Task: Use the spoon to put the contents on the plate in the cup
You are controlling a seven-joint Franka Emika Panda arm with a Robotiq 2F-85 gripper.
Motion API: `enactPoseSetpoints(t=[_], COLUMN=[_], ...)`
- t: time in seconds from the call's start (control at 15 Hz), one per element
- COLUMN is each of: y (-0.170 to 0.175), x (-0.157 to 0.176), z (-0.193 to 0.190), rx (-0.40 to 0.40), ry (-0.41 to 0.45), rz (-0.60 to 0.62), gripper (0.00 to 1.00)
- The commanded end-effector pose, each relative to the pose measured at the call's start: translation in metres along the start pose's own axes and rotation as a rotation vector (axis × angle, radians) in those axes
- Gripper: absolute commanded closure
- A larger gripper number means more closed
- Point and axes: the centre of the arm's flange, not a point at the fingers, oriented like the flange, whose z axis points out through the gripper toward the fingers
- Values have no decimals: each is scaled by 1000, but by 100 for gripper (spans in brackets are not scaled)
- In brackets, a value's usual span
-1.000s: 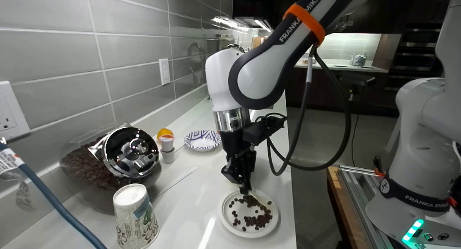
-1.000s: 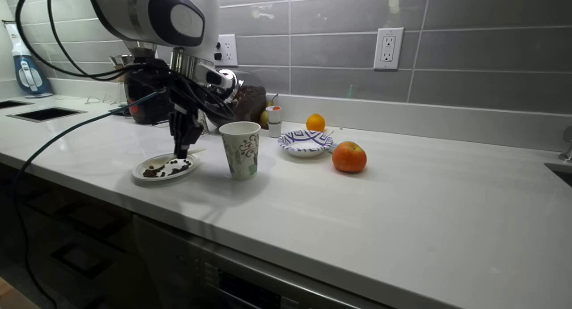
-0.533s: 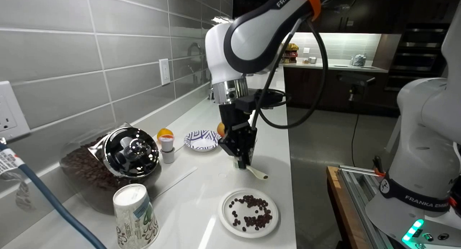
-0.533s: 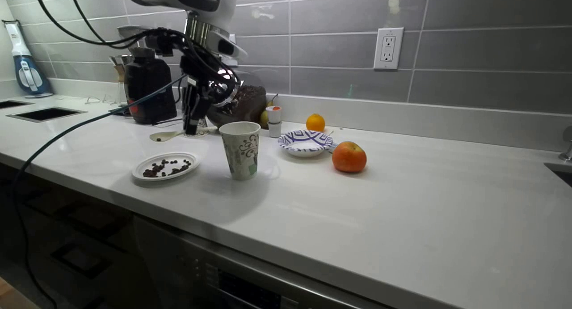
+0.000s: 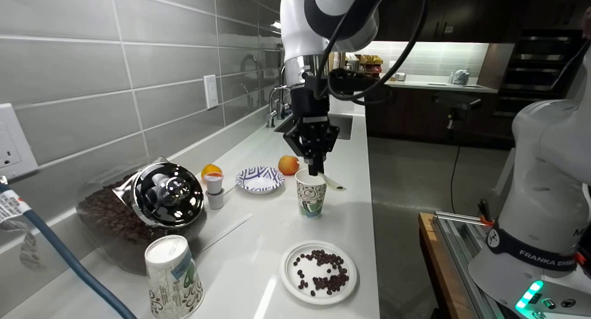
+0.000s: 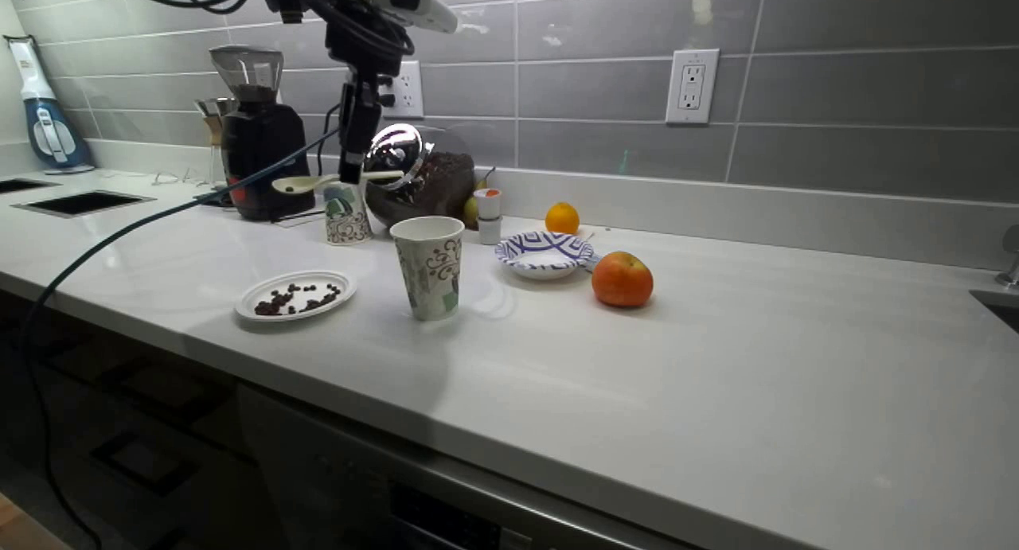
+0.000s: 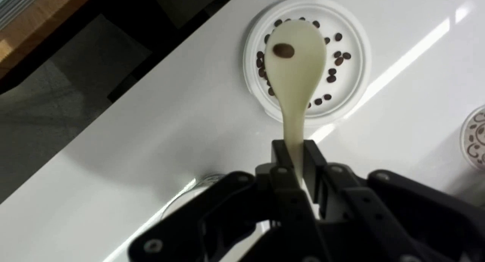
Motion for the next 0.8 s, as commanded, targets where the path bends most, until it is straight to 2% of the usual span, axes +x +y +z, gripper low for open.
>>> enactPoseSetpoints(t=[0.0, 0.47, 0.73], y=[33, 72, 69], x=[4, 42, 59], z=[-20, -30, -29], rx=[6, -25, -29], ry=[61, 162, 256], rz=[131, 354, 443], gripper=[97, 97, 97])
